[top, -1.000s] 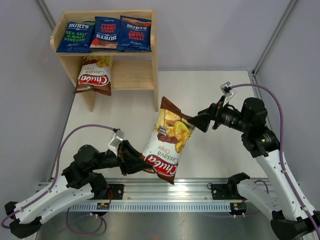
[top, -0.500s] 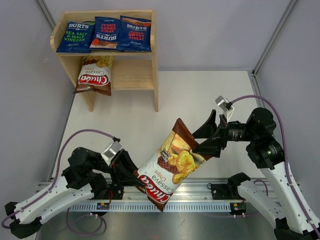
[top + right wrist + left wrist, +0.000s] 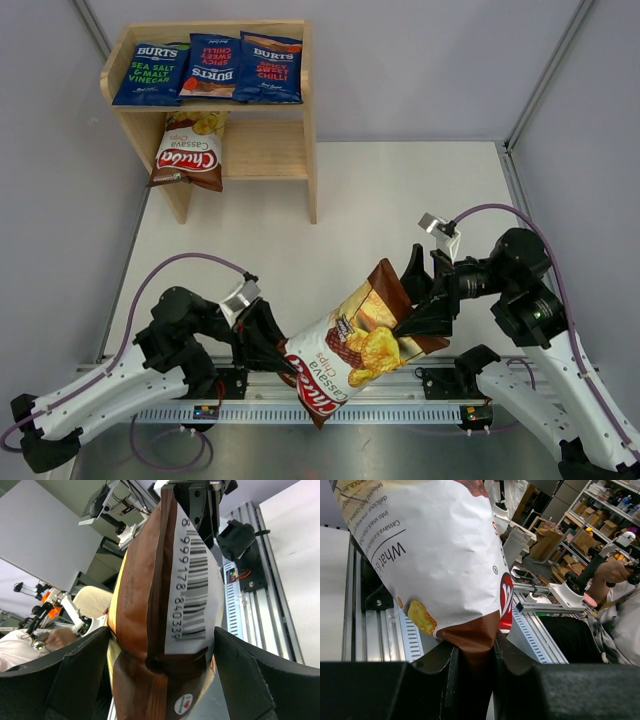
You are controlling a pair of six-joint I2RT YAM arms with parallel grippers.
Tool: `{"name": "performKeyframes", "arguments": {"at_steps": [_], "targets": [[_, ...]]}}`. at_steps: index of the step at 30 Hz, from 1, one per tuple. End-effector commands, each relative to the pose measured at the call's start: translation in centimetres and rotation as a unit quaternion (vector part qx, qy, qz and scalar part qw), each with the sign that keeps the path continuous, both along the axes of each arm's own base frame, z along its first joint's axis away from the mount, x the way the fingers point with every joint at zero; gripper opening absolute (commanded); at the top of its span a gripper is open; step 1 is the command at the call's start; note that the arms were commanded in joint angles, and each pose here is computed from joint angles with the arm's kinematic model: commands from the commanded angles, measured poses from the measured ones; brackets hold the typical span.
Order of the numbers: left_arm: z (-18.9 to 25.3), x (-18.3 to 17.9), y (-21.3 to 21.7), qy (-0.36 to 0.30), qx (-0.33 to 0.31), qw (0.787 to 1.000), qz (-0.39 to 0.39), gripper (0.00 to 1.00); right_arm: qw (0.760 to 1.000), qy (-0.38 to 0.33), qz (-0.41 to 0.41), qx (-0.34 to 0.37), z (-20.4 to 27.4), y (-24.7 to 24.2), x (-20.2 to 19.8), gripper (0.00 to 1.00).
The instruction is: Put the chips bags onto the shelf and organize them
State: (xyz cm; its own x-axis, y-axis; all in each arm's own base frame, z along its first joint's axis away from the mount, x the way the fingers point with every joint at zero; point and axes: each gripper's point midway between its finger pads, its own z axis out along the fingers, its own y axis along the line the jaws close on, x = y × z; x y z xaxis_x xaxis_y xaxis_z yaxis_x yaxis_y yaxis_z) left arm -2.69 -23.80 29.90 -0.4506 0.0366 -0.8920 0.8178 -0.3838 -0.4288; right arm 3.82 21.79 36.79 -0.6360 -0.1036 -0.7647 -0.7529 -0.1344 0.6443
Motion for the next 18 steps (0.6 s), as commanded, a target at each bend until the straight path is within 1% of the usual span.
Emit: {"name": "performKeyframes", "arguments": {"at_steps": [1, 2, 4, 7, 8, 10, 11, 12, 13, 14, 15, 16, 18], "targets": [[1.9, 1.4, -0.5, -0.033, -0.021, 0.998, 0.042, 0.01, 0.999, 0.025, 0.031, -0.01, 0.0, -0.3, -1.1, 0.9], [1.6, 1.7, -0.7, -0.024, -0.002, 0.998, 0.052, 0.01, 0.999, 0.024, 0.035, -0.009, 0.1, -0.4, -1.3, 0.92], [1.4, 2.3, -0.9, -0.023, 0.006, 0.997, 0.068, 0.01, 1.0, 0.022, 0.017, -0.012, 0.3, -0.4, -1.1, 0.93], [1.3, 2.7, -1.0, -0.022, 0.016, 0.997, 0.077, 0.01, 0.999, 0.021, -0.002, -0.034, -0.7, -0.3, -0.5, 0.9], [1.4, 2.7, -1.0, -0.022, 0.018, 0.996, 0.08, 0.01, 0.999, 0.023, -0.006, -0.047, -1.5, -0.2, -0.1, 0.85], [1.5, 2.9, -1.0, -0.024, 0.017, 0.996, 0.087, 0.01, 0.998, 0.024, -0.012, -0.051, -1.9, -0.1, 0.3, 0.76], [1.7, 3.0, -1.0, -0.025, 0.015, 0.995, 0.091, 0.01, 0.998, 0.021, -0.014, -0.05, -2.0, 0.0, 0.4, 0.62], [2.0, 3.2, -1.0, -0.027, 0.01, 0.995, 0.098, 0.02, 0.998, 0.017, -0.018, -0.049, -2.1, 0.1, 0.6, 0.57], [2.2, 3.3, -0.9, -0.026, 0.01, 0.994, 0.104, 0.03, 0.999, 0.014, -0.019, -0.046, -1.9, 0.0, 0.6, 0.54], [2.4, 3.6, -0.9, -0.027, 0.007, 0.993, 0.113, 0.03, 0.999, 0.006, -0.019, -0.04, -1.7, 0.1, 0.6, 0.48], [2.6, 4.0, -0.9, -0.024, 0.009, 0.991, 0.128, 0.06, 0.999, 0.003, -0.017, -0.036, -1.5, 0.0, 0.5, 0.46], [2.6, 4.2, -0.8, -0.02, 0.014, 0.99, 0.137, 0.08, 0.999, 0.003, -0.015, -0.031, -1.3, 0.0, 0.3, 0.42], [2.8, 5.1, -0.8, -0.015, 0.019, 0.986, 0.164, 0.1, 1.0, -0.009, -0.015, -0.022, -0.9, 0.0, 0.3, 0.36]]}}
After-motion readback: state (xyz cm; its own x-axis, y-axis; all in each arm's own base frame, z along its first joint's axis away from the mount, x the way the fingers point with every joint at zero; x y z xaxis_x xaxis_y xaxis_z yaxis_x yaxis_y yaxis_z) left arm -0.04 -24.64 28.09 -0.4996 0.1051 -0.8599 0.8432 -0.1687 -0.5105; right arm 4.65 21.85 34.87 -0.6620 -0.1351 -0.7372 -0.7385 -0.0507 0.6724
